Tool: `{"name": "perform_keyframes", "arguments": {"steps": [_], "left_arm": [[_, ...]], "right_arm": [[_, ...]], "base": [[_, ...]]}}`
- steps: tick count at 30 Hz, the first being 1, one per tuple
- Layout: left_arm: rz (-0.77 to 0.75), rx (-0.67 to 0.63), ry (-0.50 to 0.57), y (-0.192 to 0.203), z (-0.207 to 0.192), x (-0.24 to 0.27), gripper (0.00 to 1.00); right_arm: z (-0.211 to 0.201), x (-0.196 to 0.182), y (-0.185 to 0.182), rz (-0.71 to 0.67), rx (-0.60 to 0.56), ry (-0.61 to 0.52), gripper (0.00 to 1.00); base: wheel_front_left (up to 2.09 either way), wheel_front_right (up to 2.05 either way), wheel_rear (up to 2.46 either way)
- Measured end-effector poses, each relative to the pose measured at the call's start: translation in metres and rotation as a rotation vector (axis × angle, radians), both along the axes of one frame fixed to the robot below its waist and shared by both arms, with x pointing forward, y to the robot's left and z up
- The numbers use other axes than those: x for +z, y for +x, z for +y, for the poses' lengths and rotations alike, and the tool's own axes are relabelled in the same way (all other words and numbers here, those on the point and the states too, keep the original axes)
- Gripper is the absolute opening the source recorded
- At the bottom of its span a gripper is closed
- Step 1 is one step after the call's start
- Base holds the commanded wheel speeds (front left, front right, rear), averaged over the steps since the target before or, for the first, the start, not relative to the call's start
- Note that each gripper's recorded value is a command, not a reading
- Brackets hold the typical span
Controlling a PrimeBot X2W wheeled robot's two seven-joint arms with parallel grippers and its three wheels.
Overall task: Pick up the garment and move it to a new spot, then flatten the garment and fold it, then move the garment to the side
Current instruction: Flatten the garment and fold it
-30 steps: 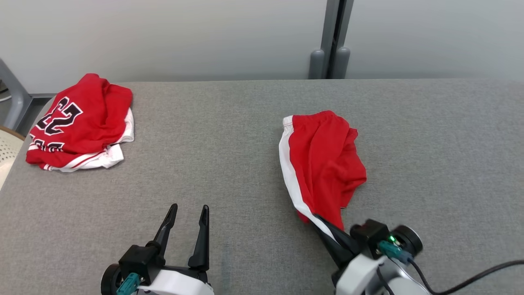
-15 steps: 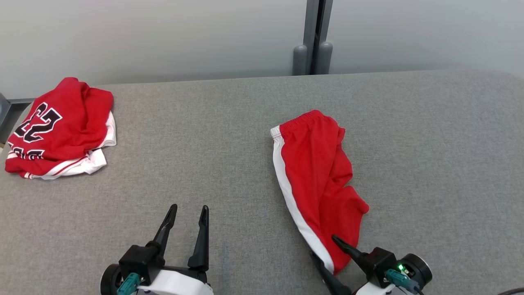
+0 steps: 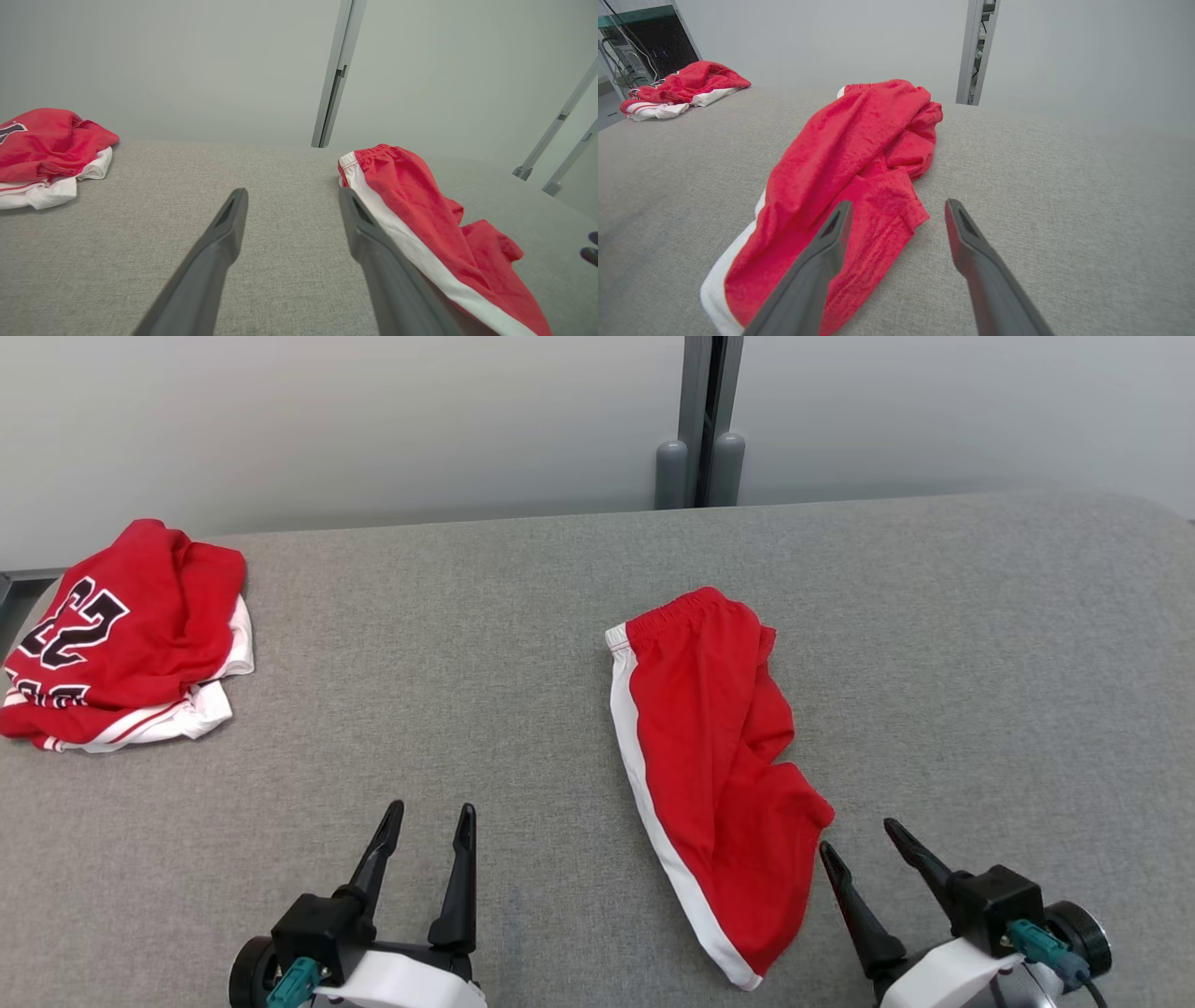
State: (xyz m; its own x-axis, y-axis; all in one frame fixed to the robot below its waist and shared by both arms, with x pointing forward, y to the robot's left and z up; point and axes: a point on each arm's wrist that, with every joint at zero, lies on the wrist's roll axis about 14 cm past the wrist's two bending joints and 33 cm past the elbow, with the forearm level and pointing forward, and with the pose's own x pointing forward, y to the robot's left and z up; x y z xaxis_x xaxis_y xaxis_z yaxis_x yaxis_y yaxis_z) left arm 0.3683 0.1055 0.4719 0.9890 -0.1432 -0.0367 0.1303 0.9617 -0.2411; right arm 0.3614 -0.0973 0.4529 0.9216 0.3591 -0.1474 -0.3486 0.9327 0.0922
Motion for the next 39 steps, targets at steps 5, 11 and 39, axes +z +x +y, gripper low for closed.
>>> {"name": "perform_keyframes", "arguments": {"steps": [5, 11, 39], "left_arm": [[0.001, 0.007, 0.0, 0.001, 0.003, -0.001, 1.0], [0.013, 0.04, 0.004, 0.001, 0.014, -0.004, 1.0], [0.041, 0.059, 0.004, 0.01, 0.019, -0.014, 1.0]], "right_arm": [[-0.008, -0.025, 0.004, 0.098, -0.026, -0.038, 1.0], [-0.001, -0.051, 0.017, 0.19, -0.03, -0.018, 1.0], [-0.101, -0.047, 0.088, 0.147, -0.206, -0.165, 0.0]], "base": [[0.0, 0.0, 0.0], [0.0, 0.0, 0.0], [0.0, 0.0, 0.0]]}}
